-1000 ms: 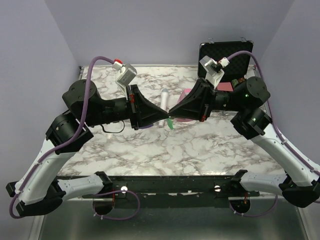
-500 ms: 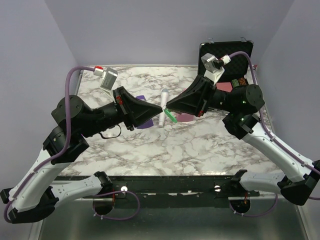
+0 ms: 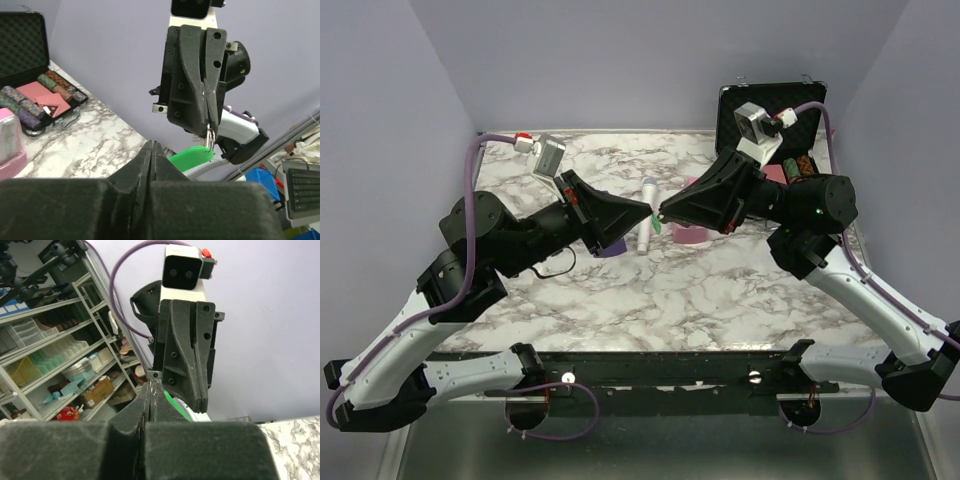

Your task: Remove the keys from the keyring

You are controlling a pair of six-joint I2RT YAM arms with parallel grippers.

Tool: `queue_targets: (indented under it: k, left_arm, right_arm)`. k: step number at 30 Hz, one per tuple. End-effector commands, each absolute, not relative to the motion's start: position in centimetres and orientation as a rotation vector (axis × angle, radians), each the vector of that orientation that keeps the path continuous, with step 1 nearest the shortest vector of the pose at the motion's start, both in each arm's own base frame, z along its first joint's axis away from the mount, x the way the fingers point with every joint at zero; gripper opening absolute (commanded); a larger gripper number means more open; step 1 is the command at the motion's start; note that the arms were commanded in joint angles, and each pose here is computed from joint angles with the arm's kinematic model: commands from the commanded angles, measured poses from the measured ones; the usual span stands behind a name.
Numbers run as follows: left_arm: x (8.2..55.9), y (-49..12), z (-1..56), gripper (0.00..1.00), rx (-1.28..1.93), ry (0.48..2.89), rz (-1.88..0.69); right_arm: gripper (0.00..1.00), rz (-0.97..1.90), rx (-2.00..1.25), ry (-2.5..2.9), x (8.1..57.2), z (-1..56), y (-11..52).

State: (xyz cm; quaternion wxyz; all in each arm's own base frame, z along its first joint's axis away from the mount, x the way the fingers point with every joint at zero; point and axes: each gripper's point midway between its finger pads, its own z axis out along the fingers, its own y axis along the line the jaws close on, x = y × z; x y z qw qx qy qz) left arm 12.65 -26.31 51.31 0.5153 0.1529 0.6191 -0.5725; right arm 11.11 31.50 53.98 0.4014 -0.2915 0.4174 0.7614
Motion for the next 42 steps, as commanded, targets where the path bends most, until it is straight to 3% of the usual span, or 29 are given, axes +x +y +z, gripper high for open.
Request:
queue_targets:
  k: [1,3,6,10,15,20,29,42]
  left_arm:
    - [13.1,-24.0,52.6,0.18,0.360,1.473,-1.249]
    - [12.6,-23.1,52.9,0.37,0.386,1.473,-1.220]
    - [12.1,-22.4,52.9,0.51,0.432,1.480,-1.186]
    - [10.8,-22.8,53.0,0.54,0.554,1.481,-1.222]
    - [9.8,-24.8,52.0,0.49,0.670,1.500,-1.327]
    - [9.4,-25.7,52.1,0.36,0.712,1.475,-1.392]
    - [9.5,-26.8,51.9,0.27,0.751,1.493,-1.421]
    - [9.3,-27.0,51.3,0.26,0.775,1.524,-1.431]
  right_arm:
    - [0.01,1.862,-0.759,1.066,10.8,54.1,31.1]
    - [0.01,1.824,-0.772,1.103,10.9,53.6,31.2]
    - [0.01,1.789,-0.796,1.152,10.9,52.9,31.2]
    - [0.01,1.767,-0.864,1.196,10.7,52.1,31.5]
    - [0.01,1.756,-0.932,1.236,10.2,51.5,31.6]
    - [0.01,1.746,-0.956,1.265,10.2,51.0,31.7]
    - [0.01,1.744,-0.962,1.267,10.1,50.8,31.6]
    - [0.01,1.734,-0.942,1.264,10.4,51.0,31.6]
